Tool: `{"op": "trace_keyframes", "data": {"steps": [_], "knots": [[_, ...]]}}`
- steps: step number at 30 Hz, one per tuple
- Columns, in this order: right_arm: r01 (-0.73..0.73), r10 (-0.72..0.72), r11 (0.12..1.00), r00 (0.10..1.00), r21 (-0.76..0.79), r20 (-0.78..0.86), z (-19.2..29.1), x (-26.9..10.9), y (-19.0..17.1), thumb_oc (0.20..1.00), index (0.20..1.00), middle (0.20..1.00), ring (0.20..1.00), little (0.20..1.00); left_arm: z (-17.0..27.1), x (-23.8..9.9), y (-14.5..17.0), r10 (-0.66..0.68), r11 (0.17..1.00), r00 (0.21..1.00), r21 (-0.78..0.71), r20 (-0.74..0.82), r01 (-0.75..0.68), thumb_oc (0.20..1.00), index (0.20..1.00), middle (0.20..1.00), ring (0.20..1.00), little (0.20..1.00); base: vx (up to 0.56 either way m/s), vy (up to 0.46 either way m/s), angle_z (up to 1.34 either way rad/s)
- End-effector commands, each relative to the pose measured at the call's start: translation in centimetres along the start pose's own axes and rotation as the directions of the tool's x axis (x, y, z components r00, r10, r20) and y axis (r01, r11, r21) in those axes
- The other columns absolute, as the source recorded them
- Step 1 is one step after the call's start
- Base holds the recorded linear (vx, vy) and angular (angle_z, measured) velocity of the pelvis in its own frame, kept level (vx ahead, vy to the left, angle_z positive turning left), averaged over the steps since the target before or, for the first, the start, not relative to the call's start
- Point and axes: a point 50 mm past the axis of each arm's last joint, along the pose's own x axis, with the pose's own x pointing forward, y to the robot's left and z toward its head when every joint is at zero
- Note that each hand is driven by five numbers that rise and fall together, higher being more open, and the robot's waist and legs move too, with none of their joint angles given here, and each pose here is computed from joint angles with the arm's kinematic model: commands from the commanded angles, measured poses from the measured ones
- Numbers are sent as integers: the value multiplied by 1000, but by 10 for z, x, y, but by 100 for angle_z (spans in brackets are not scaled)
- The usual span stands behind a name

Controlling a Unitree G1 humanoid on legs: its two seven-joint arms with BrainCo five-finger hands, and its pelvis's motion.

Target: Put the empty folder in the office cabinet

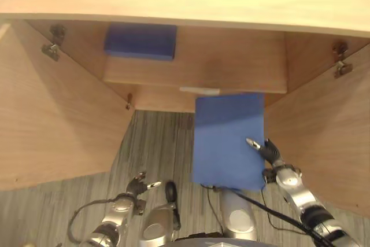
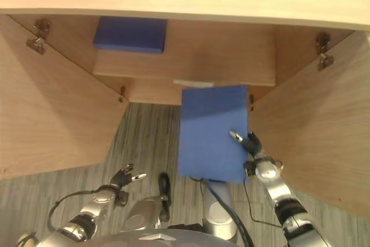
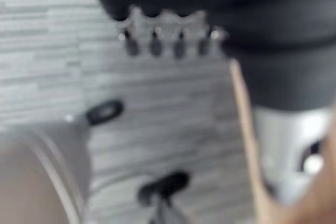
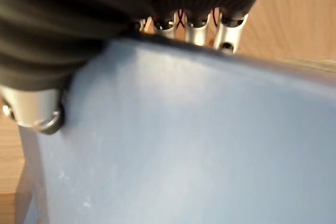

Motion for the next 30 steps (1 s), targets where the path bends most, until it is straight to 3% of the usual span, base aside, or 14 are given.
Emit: {"op": "trace_keyframes", "data": {"steps": [1,7,11,17,20,21,26,30], "knots": [[185,-194,971,980,155,47,12,0,-18,200,200,200,200,200,-33,-17,5,30,999,998,44,-55,-27,1000,1000,1000,1000,1000,96,-5,4],[368,-424,876,896,312,134,81,27,-82,200,200,200,200,200,-12,-8,-12,-25,999,1000,43,10,25,1000,1000,1000,1000,1000,9,2,-5],[436,-498,846,853,308,159,113,32,-114,200,200,200,200,200,-11,-6,-16,-39,998,999,49,2,38,1000,1000,1000,1000,1000,3,-9,9],[446,-493,862,849,242,188,152,37,-136,200,200,200,200,200,-11,-7,-15,-56,997,998,52,-9,56,1000,1000,1000,1000,1000,1,-31,18],[468,-533,816,836,338,129,159,40,-141,200,200,200,200,200,-10,-7,-13,-63,996,998,58,-10,63,1000,1000,1000,1000,1000,-5,-75,9],[478,-553,792,826,380,114,159,40,-141,200,200,200,200,200,-10,-7,-13,-63,996,998,58,-11,64,1000,1000,1000,1000,1000,12,-58,11],[479,-690,494,723,725,-8,172,42,-151,200,200,200,200,200,-10,-5,-24,-89,995,996,46,0,89,1000,1000,1000,1000,1000,3,-18,2],[443,-733,347,678,827,-55,193,44,-151,200,200,200,200,200,-7,-2,-32,-104,994,994,23,15,104,1000,1000,1000,1000,1000,-18,-7,2]]}}
